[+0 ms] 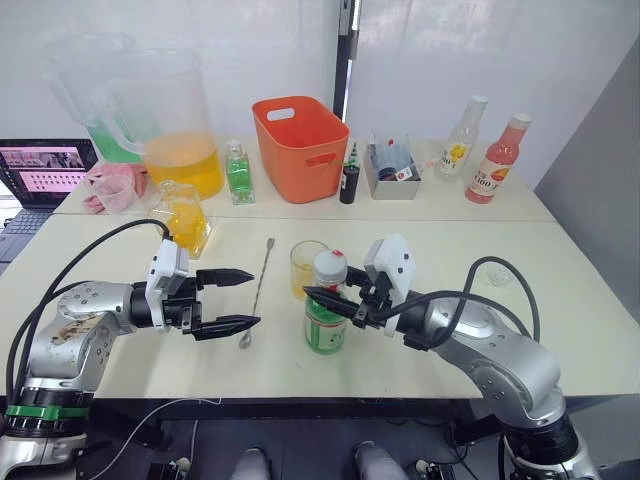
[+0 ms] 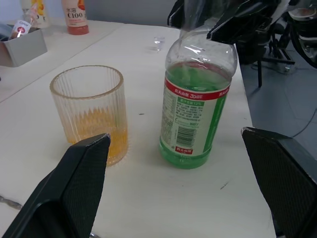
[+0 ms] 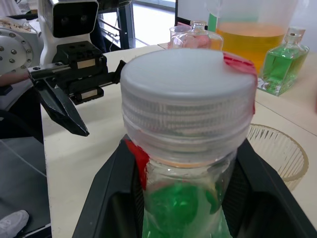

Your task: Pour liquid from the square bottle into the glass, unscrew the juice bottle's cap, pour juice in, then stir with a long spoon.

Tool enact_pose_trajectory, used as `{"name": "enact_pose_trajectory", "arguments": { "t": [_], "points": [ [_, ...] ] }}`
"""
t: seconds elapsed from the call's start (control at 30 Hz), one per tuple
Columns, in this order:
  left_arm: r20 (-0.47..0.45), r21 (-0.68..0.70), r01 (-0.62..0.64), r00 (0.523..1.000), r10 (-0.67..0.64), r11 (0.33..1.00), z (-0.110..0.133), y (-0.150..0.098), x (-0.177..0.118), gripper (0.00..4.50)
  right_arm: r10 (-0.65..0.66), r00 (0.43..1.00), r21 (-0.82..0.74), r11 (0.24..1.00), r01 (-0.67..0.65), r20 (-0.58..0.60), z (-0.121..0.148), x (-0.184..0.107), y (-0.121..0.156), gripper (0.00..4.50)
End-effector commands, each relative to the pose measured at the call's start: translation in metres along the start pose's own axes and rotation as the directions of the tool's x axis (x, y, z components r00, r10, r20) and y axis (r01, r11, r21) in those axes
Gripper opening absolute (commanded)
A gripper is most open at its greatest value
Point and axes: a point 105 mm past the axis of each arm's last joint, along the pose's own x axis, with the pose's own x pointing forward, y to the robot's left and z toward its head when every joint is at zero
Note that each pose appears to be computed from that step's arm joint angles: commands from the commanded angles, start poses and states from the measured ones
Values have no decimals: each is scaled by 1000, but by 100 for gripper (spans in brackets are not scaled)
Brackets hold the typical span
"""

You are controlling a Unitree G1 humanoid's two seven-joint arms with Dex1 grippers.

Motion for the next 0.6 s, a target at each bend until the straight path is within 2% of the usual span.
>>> {"name": "enact_pose_trajectory", "arguments": {
  "t": [0.03, 0.13, 0.17, 0.37, 0.6],
  "points": [
    [7, 41, -1, 1000, 1, 999, 9, 0, -5, 450, 17, 1000, -30, 999, -16, 15, 4, -2, 1, 141],
    [6, 42, -7, 1000, 7, 999, 8, 2, -7, 450, 22, 1000, -33, 999, -21, 18, 4, -3, 1, 141],
    [7, 45, -9, 1000, 8, 999, 8, 3, -7, 450, 32, 999, -34, 999, -31, 30, 8, -5, 0, 246],
    [9, 55, -5, 1000, 5, 998, 6, 5, -8, 450, 46, 998, -52, 998, -43, 46, 23, -28, -10, 449],
    [25, 101, -42, 999, 40, 994, 6, 12, -6, 450, 108, 992, -64, 992, -113, -65, 23, -76, -18, 449]
  ]
}}
